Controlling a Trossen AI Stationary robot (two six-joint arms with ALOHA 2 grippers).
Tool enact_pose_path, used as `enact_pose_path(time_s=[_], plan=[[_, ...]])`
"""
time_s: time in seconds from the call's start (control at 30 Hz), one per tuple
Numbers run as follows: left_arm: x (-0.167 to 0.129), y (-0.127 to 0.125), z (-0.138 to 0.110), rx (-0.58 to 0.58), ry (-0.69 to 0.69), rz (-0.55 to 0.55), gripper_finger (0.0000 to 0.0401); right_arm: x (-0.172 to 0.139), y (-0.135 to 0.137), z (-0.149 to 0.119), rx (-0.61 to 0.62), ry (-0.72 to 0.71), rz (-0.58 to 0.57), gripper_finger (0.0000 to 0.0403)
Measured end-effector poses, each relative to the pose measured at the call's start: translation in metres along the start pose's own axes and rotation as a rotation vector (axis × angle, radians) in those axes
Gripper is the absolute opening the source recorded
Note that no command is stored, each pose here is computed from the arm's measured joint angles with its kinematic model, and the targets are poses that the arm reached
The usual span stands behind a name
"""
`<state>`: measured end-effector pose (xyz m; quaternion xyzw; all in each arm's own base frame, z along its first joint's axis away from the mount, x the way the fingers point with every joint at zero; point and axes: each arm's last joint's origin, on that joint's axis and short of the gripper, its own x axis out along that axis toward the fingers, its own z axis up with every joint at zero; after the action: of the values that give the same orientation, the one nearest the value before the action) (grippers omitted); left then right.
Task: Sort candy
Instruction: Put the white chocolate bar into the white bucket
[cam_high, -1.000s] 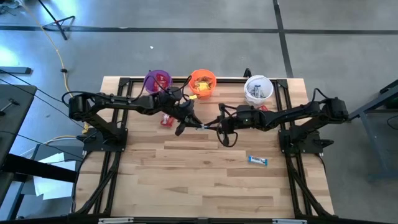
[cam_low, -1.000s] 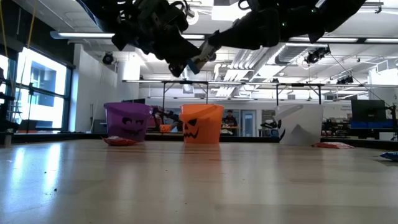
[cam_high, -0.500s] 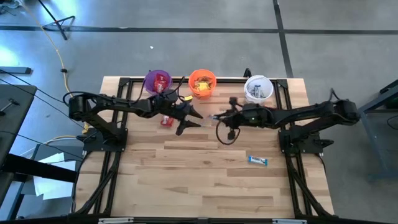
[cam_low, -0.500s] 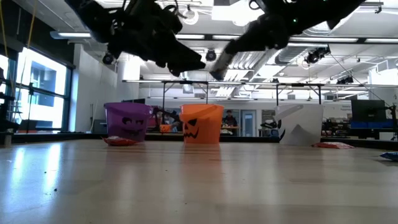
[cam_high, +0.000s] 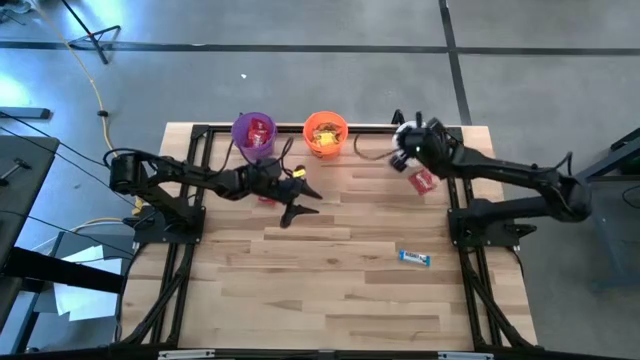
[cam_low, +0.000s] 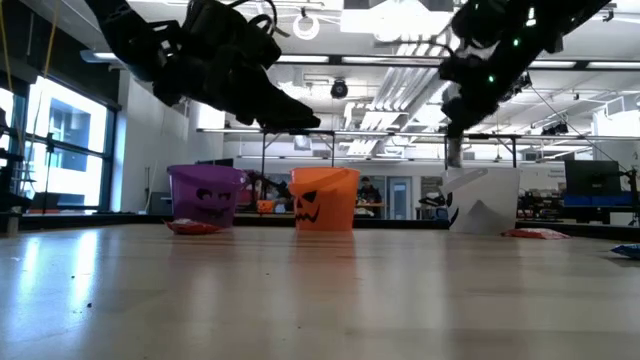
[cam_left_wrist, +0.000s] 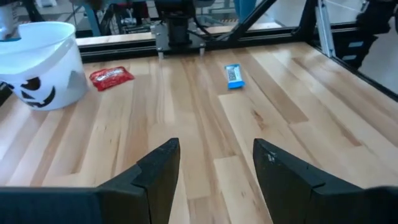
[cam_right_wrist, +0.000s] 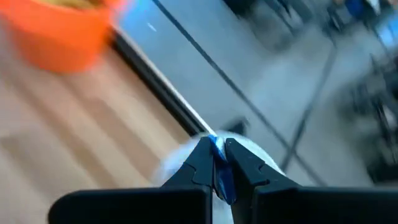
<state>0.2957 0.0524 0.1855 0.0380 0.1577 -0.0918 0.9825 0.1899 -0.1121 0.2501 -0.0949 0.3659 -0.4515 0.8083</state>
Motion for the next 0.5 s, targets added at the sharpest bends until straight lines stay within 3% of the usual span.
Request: enact_pose_path(time_s=[0.13,0.3,0.5], plan=[[0.002,-0.005,0.001,0.010,-0.001,-0.016,0.0191,0.018,-0.021,-0.014,0.104,0.124,-0.059,0.0008],[0.003,-0.007,0.001,0.017,0.010,-0.004,0.0191,0.038,-0.034,-0.026,0.194,0.209,-0.007,0.0009],[0.001,-0.007,-0.014,0.054,0.176,0.071,0.0191,0.059,-0.036,-0.037,0.199,0.306,-0.012,0.0046]])
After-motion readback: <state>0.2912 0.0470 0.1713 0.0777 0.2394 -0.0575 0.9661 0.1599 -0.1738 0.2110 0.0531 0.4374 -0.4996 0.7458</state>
